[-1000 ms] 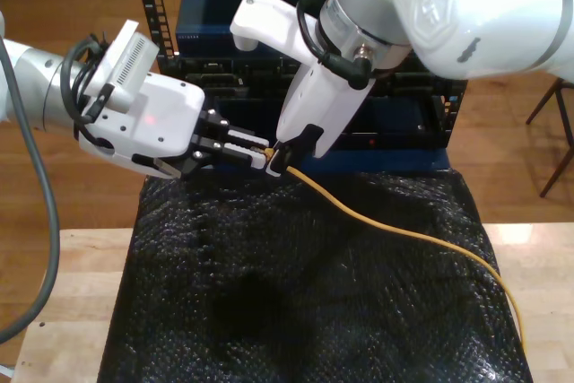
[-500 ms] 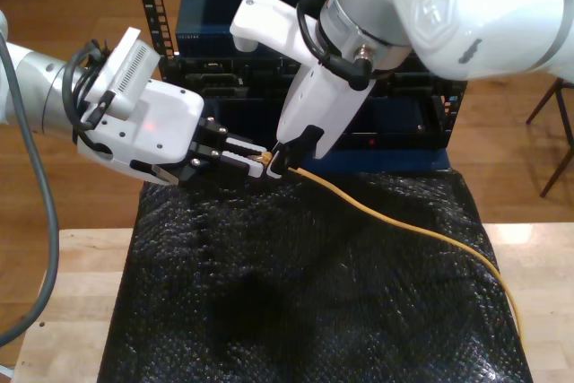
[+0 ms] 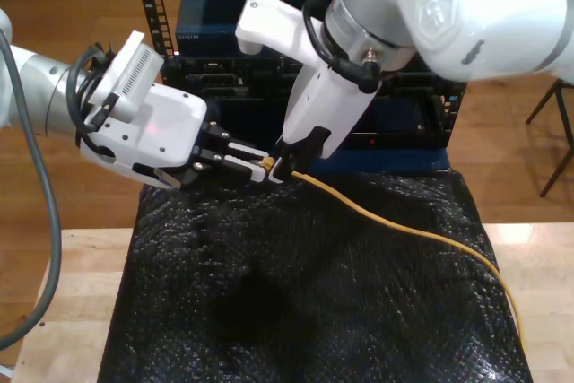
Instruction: Grab the cable and plug it in
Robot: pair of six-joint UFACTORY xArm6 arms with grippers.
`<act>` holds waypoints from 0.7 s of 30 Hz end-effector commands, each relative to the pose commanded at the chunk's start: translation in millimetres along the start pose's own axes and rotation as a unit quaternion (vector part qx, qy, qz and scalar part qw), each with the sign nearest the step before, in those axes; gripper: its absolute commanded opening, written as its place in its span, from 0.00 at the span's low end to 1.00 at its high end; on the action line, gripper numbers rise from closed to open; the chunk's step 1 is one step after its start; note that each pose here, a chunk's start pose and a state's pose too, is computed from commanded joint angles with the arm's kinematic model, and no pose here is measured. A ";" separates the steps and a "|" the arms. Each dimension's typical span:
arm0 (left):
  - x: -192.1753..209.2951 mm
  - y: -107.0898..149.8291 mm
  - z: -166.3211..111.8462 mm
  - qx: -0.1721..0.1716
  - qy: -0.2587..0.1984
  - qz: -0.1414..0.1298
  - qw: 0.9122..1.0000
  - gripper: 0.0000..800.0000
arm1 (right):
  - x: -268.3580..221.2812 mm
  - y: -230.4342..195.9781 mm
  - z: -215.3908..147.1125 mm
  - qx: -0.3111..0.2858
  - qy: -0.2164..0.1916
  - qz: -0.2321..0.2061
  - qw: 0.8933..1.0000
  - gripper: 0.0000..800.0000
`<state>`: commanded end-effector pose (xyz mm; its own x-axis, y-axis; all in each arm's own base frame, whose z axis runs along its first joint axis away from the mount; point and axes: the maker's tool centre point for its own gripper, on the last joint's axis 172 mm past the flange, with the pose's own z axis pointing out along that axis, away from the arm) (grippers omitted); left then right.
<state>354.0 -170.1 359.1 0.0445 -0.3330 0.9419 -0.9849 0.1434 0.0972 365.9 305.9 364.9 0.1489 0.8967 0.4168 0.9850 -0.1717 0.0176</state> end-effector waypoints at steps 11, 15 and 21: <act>-14.0 -23.3 -18.0 0.038 -0.002 -0.038 0.999 0.00 | 6.6 -1.8 -20.9 -0.016 0.017 -0.004 1.000 0.92; -7.2 -35.5 -30.7 0.057 0.023 -0.046 0.997 0.00 | 6.4 -1.2 -22.0 -0.019 0.017 -0.021 0.999 0.95; 0.3 -39.3 -37.8 0.049 0.055 -0.059 0.996 0.00 | 13.4 3.0 -28.2 -0.032 0.025 -0.092 0.995 0.95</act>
<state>399.0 -140.6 367.7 0.1743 -0.2376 0.9556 -0.9830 0.0151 0.1831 368.4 305.9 396.2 -0.0389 0.8945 0.4454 0.9872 -0.0344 0.1554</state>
